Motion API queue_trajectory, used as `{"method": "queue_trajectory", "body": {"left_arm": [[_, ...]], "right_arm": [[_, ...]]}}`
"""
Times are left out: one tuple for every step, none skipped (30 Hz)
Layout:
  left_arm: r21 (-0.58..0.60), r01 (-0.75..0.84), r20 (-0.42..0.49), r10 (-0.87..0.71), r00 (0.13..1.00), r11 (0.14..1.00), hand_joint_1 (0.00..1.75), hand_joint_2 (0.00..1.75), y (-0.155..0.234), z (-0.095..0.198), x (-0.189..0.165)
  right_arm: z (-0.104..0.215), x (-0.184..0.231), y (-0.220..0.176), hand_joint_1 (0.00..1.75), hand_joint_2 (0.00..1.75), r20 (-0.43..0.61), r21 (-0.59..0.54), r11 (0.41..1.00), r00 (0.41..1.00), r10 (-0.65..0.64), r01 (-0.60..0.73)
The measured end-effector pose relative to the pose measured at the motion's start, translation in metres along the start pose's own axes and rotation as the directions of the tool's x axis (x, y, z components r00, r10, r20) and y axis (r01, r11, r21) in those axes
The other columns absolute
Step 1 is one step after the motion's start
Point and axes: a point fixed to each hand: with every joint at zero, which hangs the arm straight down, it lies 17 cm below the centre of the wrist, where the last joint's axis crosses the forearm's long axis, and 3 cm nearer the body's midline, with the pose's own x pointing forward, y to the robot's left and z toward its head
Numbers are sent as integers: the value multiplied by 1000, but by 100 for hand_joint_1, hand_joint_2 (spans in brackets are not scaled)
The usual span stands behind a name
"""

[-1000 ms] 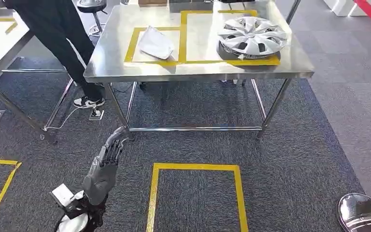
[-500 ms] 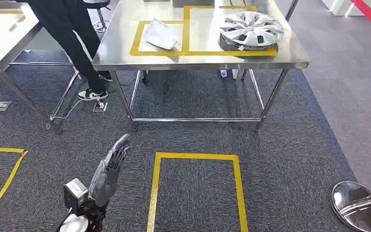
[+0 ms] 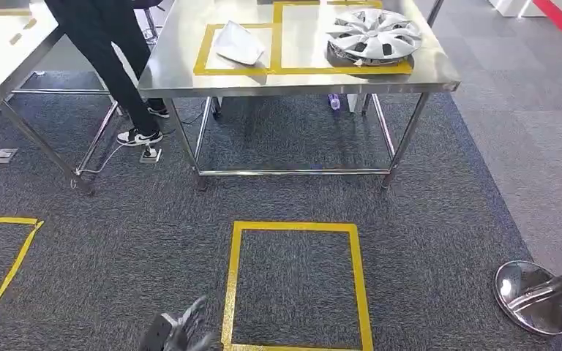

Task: Take the parts from the cabinet and place them on the table.

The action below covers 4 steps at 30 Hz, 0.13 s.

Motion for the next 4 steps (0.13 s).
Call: {"method": "queue_trajectory", "body": {"left_arm": [[1, -4, -46, 4, 999, 1000, 0, 175, -1, 6, -17], [8, -12, -110, 12, 994, 1000, 0, 175, -2, 14, -38], [19, -19, -190, 22, 982, 1000, 0, 175, -1, 26, -63], [29, -23, -279, 30, 960, 999, 0, 175, -1, 41, -89]], "right_arm": [[0, 0, 0, 0, 175, -2, 2, 1000, 1000, 3, -3], [0, 1, 0, 0, 175, -5, 2, 1000, 1000, 8, -8], [0, 1, 0, 0, 175, -7, 3, 1000, 1000, 11, -11], [0, 1, 0, 0, 175, -11, 4, 1000, 1000, 16, -16]]}}
